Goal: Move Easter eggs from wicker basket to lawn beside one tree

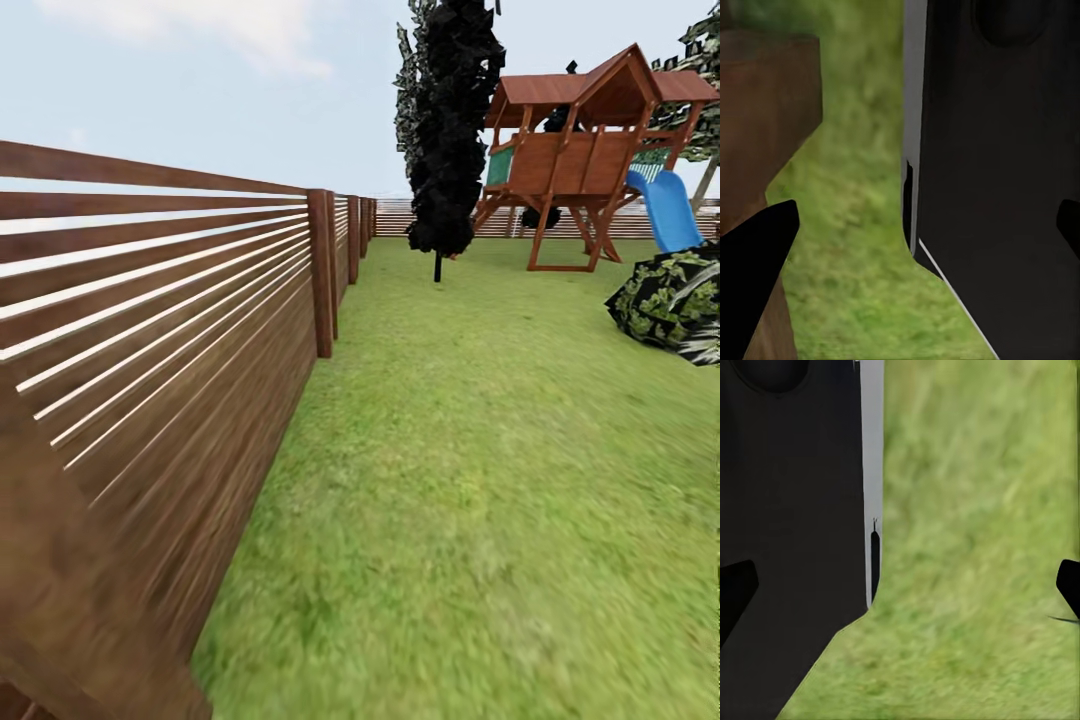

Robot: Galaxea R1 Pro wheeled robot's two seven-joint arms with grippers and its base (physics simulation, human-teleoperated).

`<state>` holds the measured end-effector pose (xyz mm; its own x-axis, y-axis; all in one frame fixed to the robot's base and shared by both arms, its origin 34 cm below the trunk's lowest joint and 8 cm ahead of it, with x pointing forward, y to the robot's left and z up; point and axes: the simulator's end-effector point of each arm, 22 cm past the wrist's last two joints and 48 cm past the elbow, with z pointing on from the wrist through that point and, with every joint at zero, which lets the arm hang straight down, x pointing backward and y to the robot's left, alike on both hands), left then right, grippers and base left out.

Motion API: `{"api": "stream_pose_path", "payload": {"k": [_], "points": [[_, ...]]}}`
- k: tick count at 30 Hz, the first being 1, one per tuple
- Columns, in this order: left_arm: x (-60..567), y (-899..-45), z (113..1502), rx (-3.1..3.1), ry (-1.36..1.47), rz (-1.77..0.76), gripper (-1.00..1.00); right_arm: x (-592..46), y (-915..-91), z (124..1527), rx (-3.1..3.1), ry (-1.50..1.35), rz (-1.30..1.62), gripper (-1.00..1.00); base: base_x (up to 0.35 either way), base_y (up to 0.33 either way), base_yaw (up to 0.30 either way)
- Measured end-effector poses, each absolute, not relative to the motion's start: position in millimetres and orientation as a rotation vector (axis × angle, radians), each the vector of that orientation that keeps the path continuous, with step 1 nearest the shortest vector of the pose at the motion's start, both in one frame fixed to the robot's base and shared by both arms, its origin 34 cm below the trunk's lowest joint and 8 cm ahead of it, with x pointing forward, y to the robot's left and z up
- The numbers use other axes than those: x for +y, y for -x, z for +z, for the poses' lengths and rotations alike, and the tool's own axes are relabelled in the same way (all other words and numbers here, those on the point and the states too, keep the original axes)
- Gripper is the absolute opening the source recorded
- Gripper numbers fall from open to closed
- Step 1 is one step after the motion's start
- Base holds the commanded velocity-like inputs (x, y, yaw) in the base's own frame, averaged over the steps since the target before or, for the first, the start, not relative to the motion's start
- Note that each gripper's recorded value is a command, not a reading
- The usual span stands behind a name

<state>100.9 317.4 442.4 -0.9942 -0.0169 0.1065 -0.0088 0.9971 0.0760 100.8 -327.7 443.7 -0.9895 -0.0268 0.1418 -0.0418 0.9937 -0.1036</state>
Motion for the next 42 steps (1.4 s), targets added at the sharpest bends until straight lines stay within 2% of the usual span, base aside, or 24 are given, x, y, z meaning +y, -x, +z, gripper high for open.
{"api": "stream_pose_path", "payload": {"k": [7, 25, 34, 42], "points": [[321, -101, 443, -3.032, -0.016, -0.121, 1.0, -328, -101, 444, -2.997, -0.045, 0.16, 1.0, 0.339, 0.0, -0.207], [321, -101, 443, -3.032, -0.017, -0.122, 1.0, -328, -101, 444, -2.996, -0.049, 0.16, 1.0, 0.339, 0.0, -0.015], [329, -102, 443, -3.033, -0.037, -0.138, 1.0, -328, -101, 444, -2.996, -0.047, 0.16, 1.0, 0.339, 0.0, -0.191], [333, -103, 444, -3.034, -0.012, -0.149, 1.0, -328, -101, 444, -2.997, -0.035, 0.161, 1.0, 0.339, 0.0, -0.027]]}}
